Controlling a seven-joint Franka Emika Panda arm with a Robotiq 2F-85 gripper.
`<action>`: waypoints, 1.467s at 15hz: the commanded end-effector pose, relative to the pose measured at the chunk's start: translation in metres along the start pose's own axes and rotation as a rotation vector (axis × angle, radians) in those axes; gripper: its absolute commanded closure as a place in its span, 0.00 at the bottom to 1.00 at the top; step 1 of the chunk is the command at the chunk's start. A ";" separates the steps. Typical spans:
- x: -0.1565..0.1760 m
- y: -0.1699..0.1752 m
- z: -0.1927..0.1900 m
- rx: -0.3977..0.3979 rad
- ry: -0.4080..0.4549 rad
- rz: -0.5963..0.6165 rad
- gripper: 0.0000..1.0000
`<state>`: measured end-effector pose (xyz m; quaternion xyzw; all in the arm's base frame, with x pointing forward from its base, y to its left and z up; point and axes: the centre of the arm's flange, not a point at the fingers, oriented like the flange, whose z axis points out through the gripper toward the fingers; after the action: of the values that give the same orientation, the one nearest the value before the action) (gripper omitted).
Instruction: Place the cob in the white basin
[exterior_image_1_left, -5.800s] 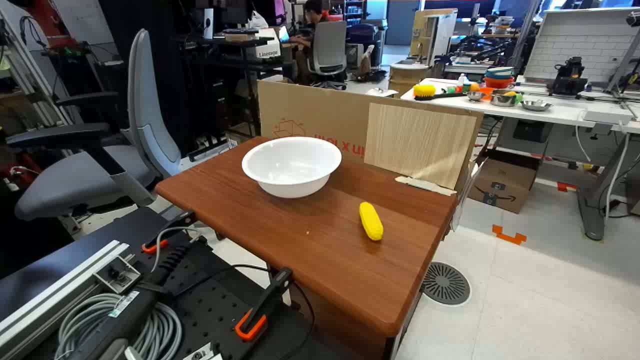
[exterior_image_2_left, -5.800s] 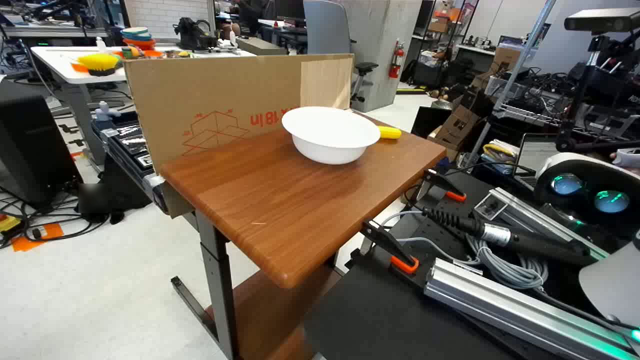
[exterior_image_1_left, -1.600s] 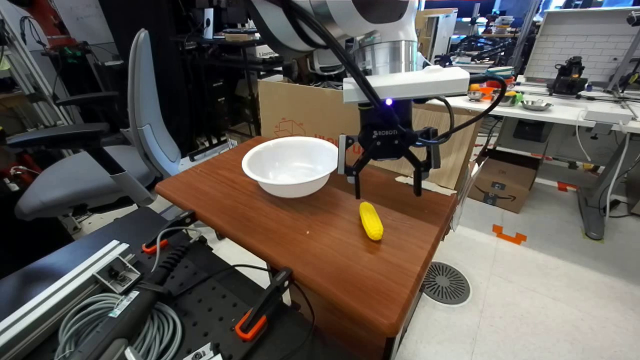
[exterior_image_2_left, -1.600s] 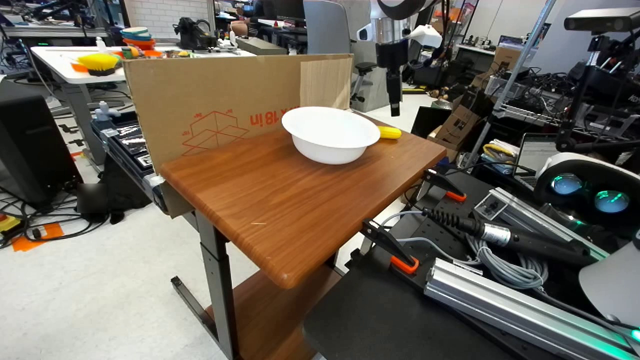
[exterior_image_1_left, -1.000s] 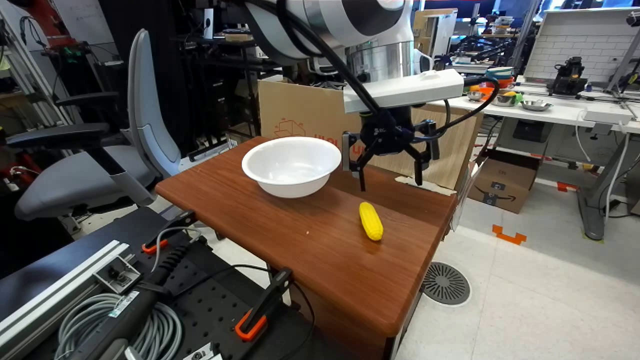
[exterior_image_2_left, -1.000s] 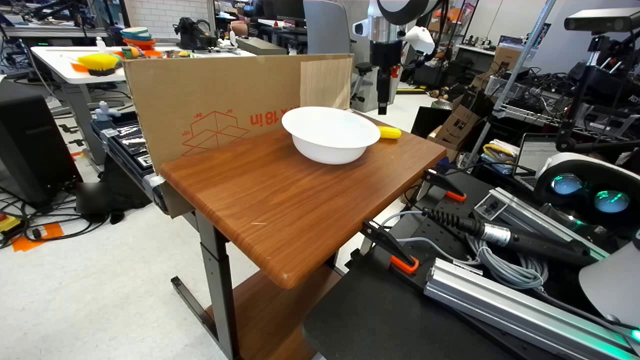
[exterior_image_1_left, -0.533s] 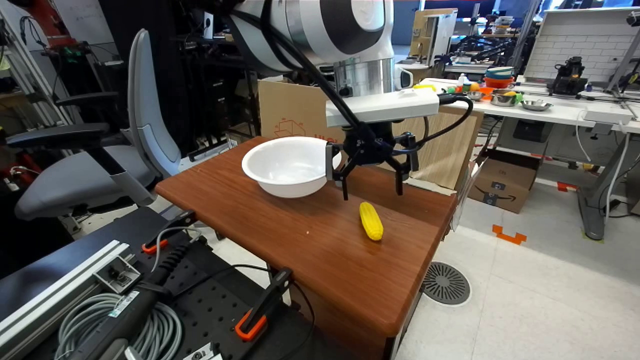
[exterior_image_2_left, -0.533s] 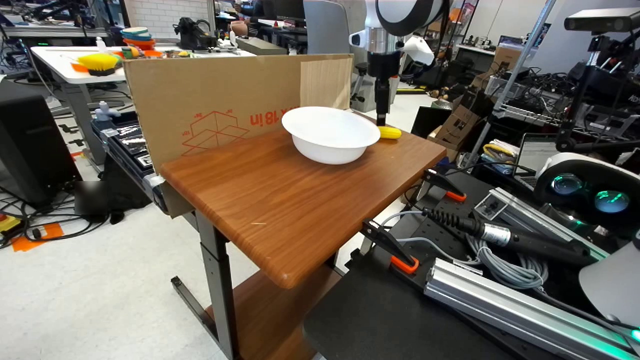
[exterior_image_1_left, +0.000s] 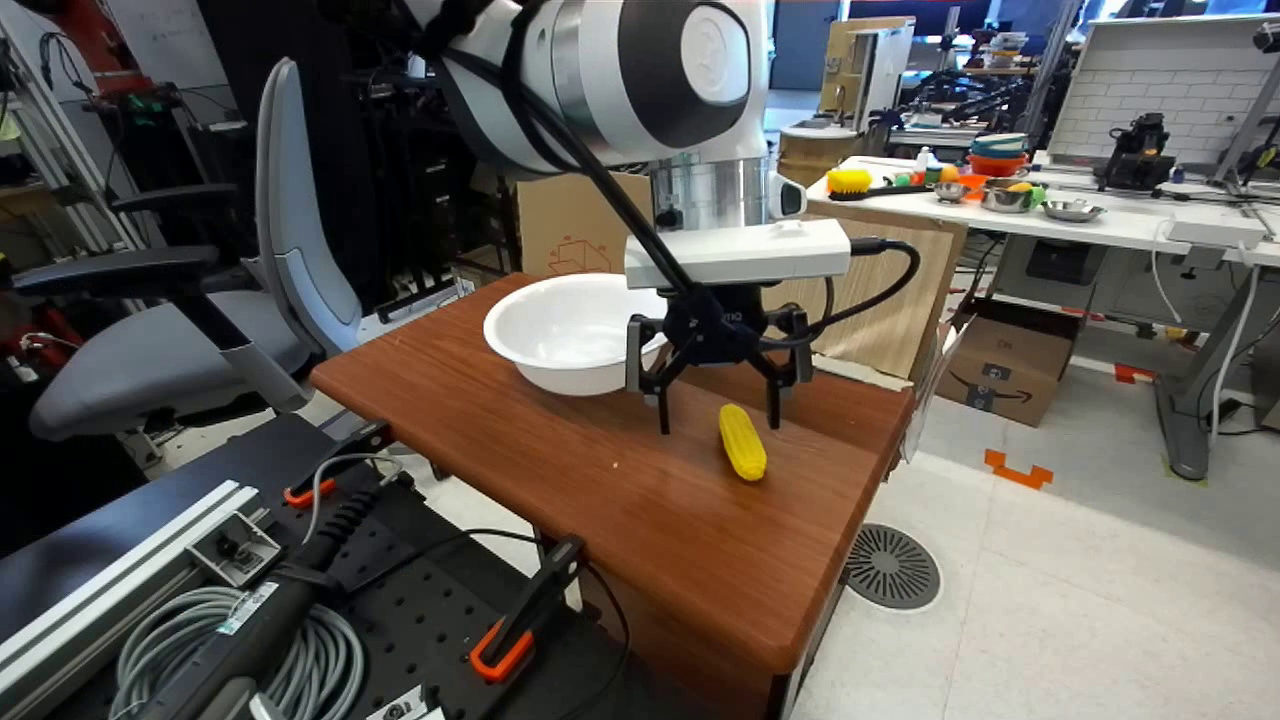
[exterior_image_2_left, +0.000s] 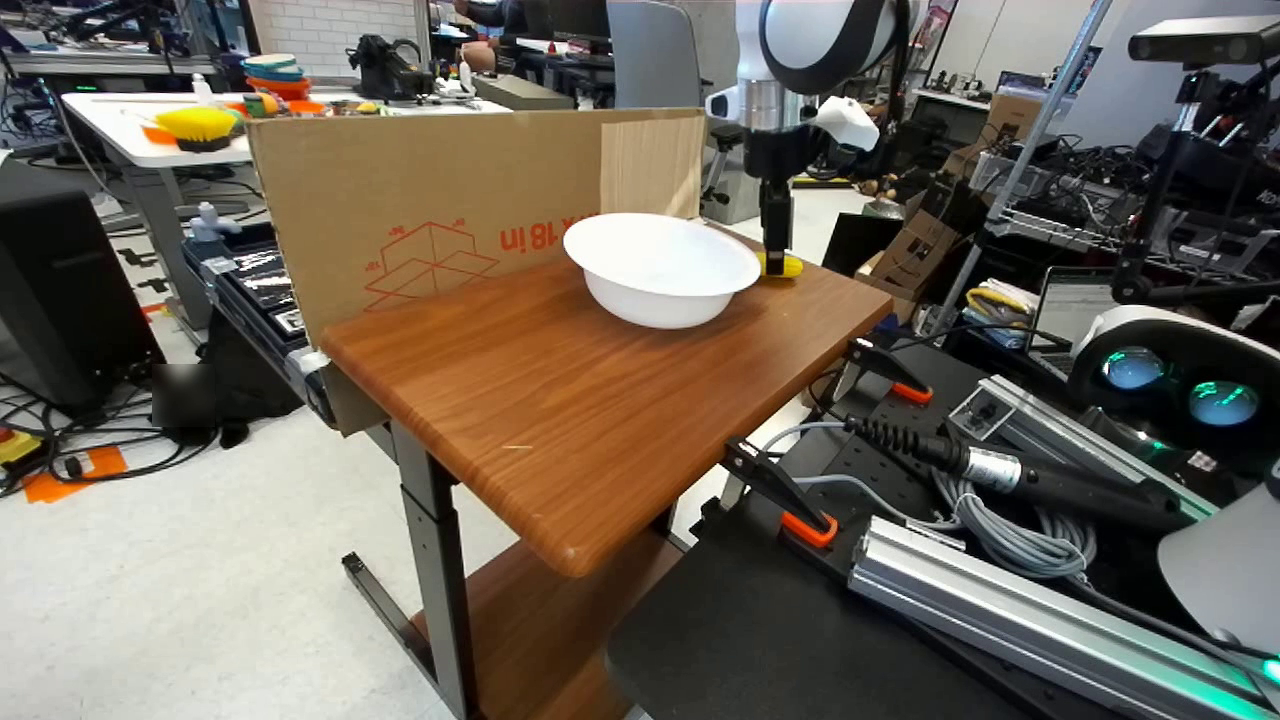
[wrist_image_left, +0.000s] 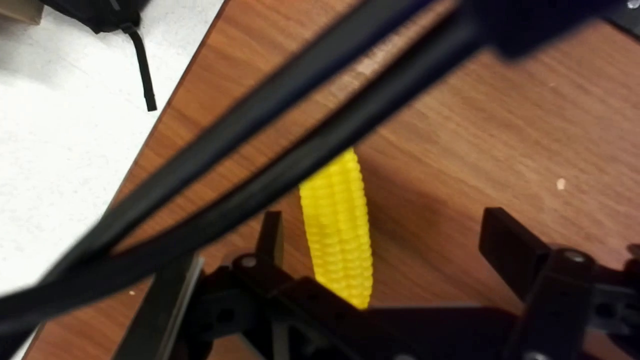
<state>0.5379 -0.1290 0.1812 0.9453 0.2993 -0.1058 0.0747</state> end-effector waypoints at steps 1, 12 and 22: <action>0.000 0.008 0.013 0.000 -0.009 0.044 0.00; 0.000 0.063 0.007 0.023 0.022 0.219 0.38; -0.001 0.054 0.016 0.045 -0.001 0.231 0.92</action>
<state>0.5627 -0.1763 0.1708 0.9738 0.1931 -0.0948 0.0741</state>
